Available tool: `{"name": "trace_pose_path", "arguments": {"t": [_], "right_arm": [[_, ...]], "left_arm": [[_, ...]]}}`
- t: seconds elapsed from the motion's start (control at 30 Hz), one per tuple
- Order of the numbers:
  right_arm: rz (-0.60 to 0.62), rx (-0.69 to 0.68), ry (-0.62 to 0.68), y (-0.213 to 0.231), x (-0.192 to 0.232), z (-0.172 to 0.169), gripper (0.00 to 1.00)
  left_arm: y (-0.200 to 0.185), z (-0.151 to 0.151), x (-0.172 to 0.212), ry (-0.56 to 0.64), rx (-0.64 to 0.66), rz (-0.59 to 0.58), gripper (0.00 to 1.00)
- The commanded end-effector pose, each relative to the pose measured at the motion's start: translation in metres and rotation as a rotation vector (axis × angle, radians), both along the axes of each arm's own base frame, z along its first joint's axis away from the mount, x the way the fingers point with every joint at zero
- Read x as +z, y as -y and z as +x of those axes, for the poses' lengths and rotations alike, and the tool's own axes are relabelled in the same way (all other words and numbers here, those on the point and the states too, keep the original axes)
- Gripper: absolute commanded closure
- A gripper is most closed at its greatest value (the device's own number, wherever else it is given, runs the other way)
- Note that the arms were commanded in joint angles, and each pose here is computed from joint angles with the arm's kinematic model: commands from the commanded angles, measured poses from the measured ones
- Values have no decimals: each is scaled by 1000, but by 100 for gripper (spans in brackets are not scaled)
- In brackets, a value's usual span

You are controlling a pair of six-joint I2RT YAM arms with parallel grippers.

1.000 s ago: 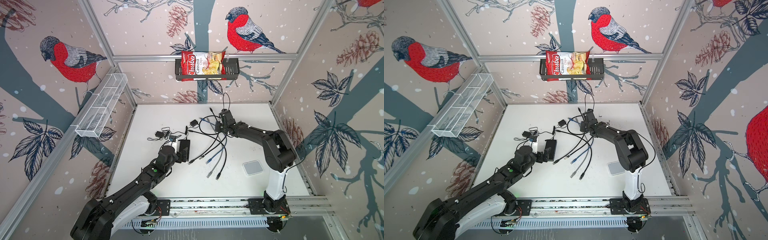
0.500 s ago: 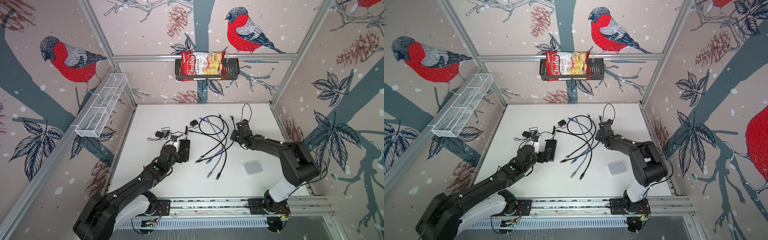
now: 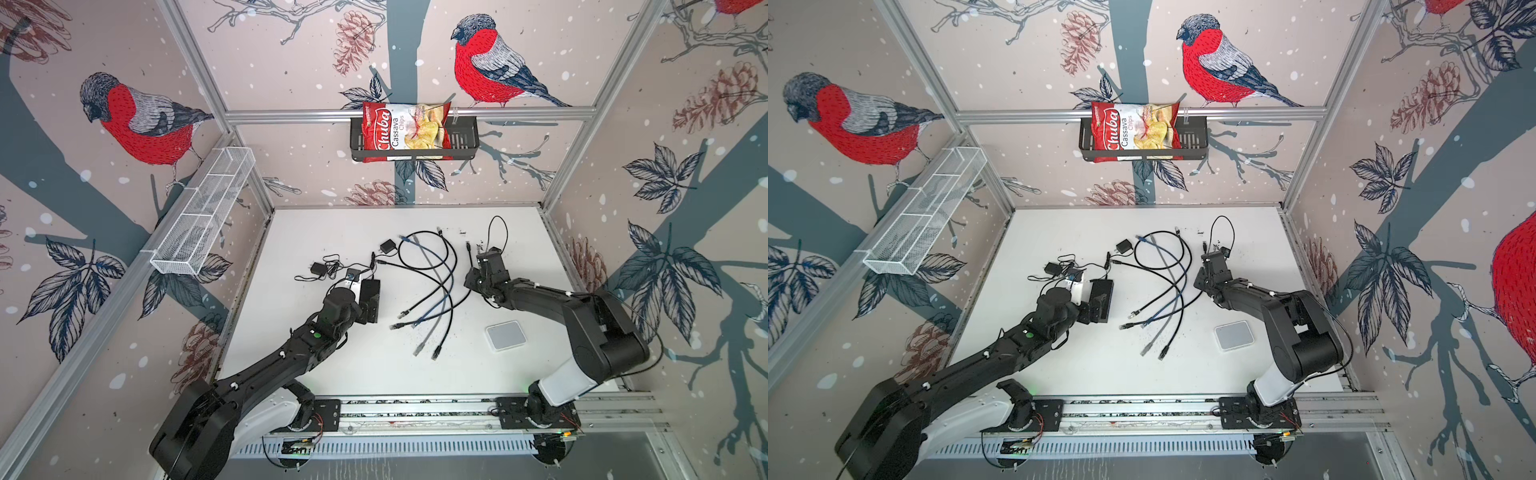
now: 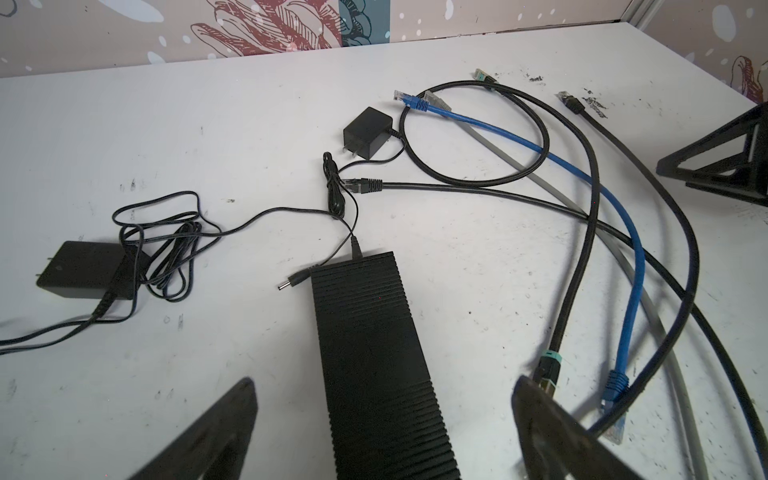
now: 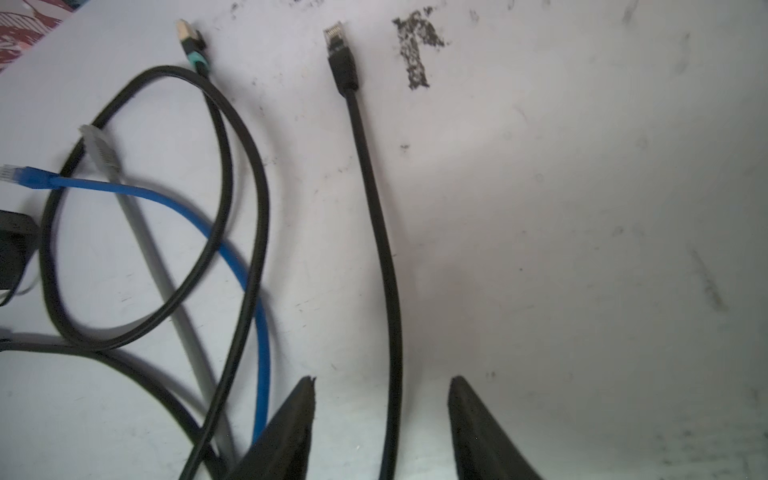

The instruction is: Insert the plug into the switch port

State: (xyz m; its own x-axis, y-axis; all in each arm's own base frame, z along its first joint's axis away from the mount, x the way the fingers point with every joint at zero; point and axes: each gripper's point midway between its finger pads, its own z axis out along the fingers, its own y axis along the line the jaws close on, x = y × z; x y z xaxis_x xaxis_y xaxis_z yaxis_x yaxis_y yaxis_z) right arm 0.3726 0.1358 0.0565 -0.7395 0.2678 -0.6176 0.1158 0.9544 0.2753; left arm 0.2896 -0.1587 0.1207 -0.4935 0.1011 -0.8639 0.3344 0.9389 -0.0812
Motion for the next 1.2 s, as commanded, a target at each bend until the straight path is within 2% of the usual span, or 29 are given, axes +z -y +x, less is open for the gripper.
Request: {"name": "trace_pose_path", "arguments": {"t": [0.0,0.13,0.2,0.4,0.53,0.6,0.77,0.97,1.17], "right_arm": [[-87,206,95,-28,27,2,40],[-287,537,273,-94,60,-10,39],[-378,647,362,-120,71,-17,39],[-394,919,569,-168,89,-44,35],[-541,1204,667,-182,67,-81,33],[-575,1342,654,-186,52,-100,33],[-514,1606,526,-196,31,-139,35],[-621,1726,510,-203,8,-160,39],[-681,1745,510,-206,1,-159,47]], "left_arm": [[-2,5,6,9,37,-25,5],[-9,8,9,20,99,-49,3],[-13,9,11,26,127,-57,3],[-22,10,10,-14,197,-55,3],[-33,9,3,-57,257,-61,3],[-36,8,-1,-77,271,-71,3],[-40,7,-10,-113,286,-81,3],[-49,6,-15,-110,325,-66,3],[-55,2,-12,-91,338,-76,3]]}}
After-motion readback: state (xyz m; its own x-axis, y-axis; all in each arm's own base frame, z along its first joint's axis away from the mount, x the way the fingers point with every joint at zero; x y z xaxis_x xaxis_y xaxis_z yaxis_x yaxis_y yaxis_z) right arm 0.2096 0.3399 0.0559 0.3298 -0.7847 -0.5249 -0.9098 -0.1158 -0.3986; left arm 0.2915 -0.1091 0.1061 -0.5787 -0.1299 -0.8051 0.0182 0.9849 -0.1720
